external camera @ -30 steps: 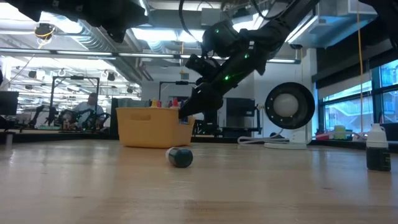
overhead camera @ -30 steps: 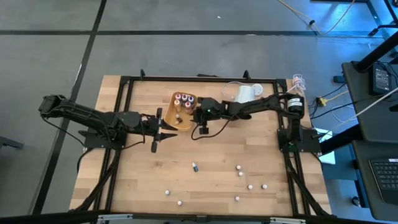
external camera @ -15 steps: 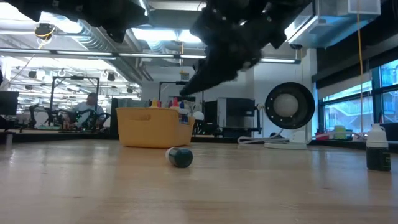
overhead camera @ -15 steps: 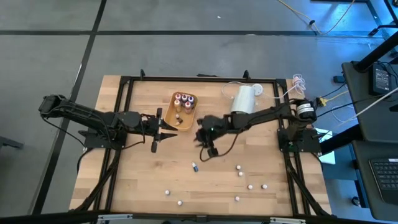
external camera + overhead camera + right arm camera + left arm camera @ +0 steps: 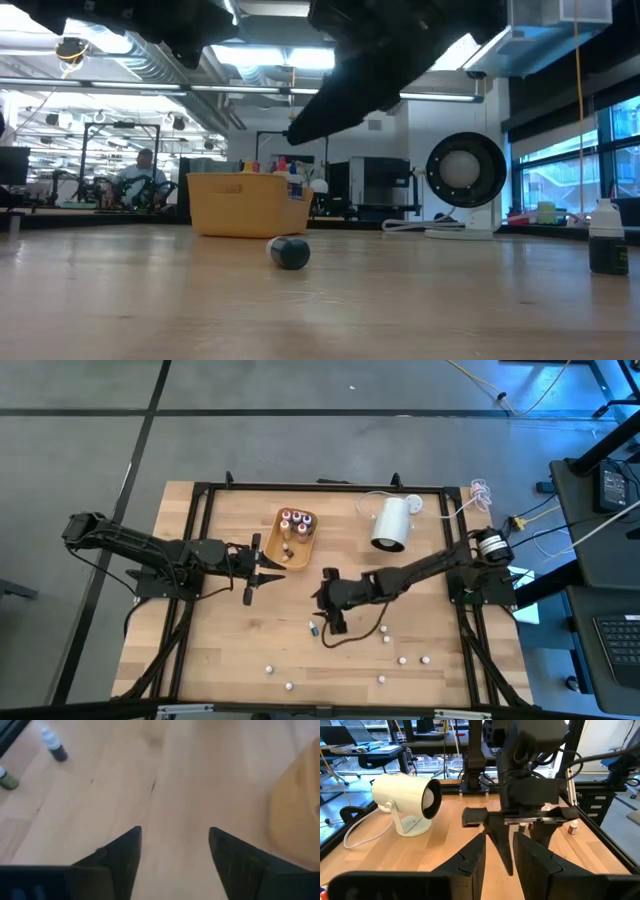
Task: Pick & Place food coloring
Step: Put the small blue food coloring bottle into the yellow bin
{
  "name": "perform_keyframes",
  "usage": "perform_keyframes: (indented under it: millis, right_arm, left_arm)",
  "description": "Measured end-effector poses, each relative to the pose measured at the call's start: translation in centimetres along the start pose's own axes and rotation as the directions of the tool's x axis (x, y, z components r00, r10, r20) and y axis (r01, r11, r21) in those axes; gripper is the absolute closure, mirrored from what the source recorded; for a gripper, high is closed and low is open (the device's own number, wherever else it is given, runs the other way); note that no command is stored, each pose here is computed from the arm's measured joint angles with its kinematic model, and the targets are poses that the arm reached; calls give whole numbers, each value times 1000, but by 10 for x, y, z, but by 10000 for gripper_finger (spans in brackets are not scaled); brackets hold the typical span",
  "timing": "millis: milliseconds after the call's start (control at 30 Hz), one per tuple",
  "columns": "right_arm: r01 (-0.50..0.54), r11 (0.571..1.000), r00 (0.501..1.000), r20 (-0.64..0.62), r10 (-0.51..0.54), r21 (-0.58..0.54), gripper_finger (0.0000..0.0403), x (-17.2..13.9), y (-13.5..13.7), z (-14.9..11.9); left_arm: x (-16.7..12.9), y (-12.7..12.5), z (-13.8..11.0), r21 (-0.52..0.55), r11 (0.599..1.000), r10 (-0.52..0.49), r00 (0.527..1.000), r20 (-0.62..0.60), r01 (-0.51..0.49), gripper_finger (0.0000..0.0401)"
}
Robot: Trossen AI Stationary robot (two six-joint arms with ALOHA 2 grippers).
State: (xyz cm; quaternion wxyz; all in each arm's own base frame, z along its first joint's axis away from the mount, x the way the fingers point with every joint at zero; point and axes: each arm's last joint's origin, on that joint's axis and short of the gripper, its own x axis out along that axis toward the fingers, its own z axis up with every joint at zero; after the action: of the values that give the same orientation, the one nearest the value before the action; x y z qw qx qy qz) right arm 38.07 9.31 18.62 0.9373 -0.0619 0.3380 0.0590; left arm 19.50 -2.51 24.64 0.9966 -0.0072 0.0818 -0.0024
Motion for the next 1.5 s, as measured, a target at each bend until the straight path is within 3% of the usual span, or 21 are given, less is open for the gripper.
perform_keyframes:
  millis: [167, 333, 500, 1200, 1333, 1500]
  right_arm:
    - [-32, 994, 999, -2, 32, 105, 150, 3, 24, -4]
    - [104, 985, 995, -23, -101, 141, 154, 9, 38, -13]
    - [98, 974, 995, -9, -98, 205, 162, 22, 47, -20]
    - [48, 980, 998, -55, -38, 194, 166, 66, 56, -54]
    - [51, 983, 998, -56, -42, 174, 186, 66, 55, -54]
    - [36, 990, 998, -56, -28, 134, 239, 66, 56, -54]
  left_arm:
    - [0, 0, 0, 0, 1000, 0, 1000, 0, 0, 304]
    - [0, 0, 0, -26, 1000, 0, 1000, 1, 0, 306]
    - [0, 0, 0, -52, 999, 0, 1000, -1, 0, 308]
    - [0, 0, -1, -51, 999, 0, 1000, -8, 0, 307]
    - [0, 0, -1, -51, 999, 0, 1000, -9, -1, 309]
    - [0, 0, -1, -51, 999, 0, 1000, -9, -1, 310]
